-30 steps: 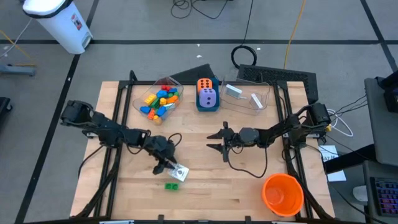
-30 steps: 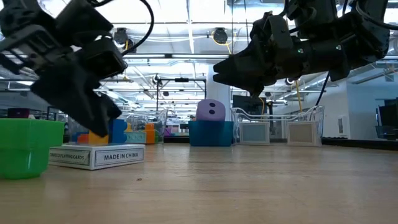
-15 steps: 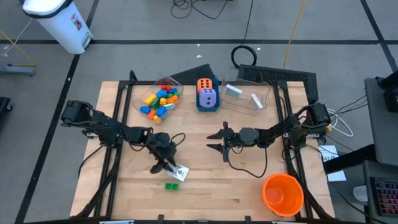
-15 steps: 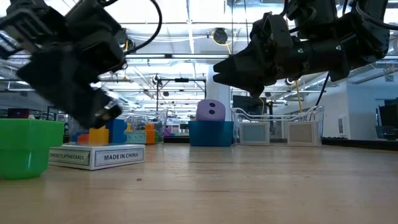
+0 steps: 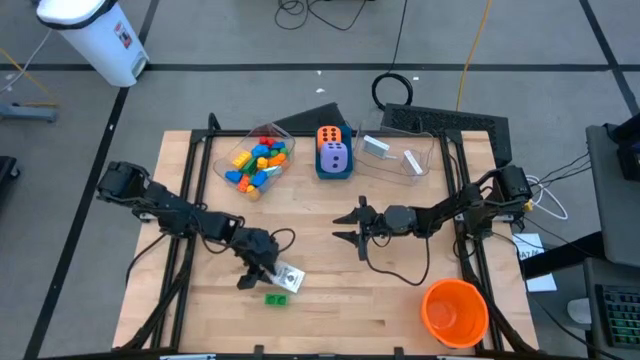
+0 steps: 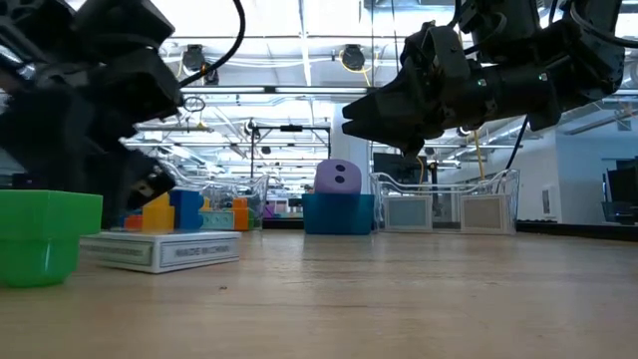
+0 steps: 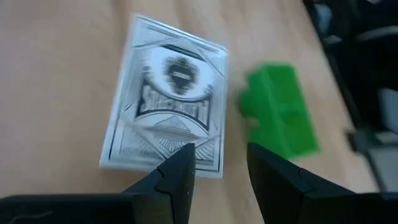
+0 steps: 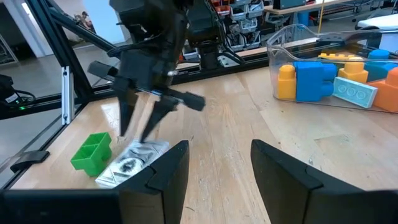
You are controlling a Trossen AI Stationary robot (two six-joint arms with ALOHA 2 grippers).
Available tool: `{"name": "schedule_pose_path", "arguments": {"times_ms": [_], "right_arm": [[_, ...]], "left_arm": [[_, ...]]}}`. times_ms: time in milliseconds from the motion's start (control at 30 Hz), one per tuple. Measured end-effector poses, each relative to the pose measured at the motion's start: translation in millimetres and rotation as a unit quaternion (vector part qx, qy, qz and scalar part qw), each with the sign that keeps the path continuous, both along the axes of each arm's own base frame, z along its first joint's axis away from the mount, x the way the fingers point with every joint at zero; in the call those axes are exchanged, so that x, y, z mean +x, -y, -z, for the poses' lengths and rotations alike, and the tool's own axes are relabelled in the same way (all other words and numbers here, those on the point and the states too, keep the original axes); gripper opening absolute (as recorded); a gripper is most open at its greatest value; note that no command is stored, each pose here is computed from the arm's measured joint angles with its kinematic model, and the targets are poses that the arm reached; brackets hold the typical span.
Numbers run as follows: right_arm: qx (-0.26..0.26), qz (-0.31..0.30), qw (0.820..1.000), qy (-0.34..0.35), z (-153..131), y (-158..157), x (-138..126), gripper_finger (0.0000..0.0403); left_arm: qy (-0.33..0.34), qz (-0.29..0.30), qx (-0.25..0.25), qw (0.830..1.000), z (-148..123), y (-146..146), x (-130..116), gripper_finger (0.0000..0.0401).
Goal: Pick & Place Toys
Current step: Put the black playing cards into the right transparent bin
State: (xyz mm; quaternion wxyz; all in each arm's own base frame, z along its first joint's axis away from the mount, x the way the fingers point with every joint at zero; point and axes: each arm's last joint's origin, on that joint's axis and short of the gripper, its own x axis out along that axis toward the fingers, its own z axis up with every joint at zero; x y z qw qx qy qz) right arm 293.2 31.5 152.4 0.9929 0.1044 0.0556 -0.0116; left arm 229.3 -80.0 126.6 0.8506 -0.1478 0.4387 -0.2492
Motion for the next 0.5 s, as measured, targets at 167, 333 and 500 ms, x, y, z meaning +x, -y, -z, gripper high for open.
{"name": "schedule_pose_path", "arguments": {"times_ms": [167,333,500], "right_arm": [[-0.001,0.000,1.000,0.000,0,0,0,0.0164],[-0.002,0.000,1.000,0.000,0,0,0,0.0164],[-0.002,0.000,1.000,0.000,0,0,0,0.0164]], "left_arm": [[0.024,-0.035,0.016,0.999,-2,-10,6,0.0152],[0.034,-0.051,0.025,0.998,-2,-22,10,0.0152],[0.037,-0.052,0.017,0.998,6,-27,16,0.0152]]}}
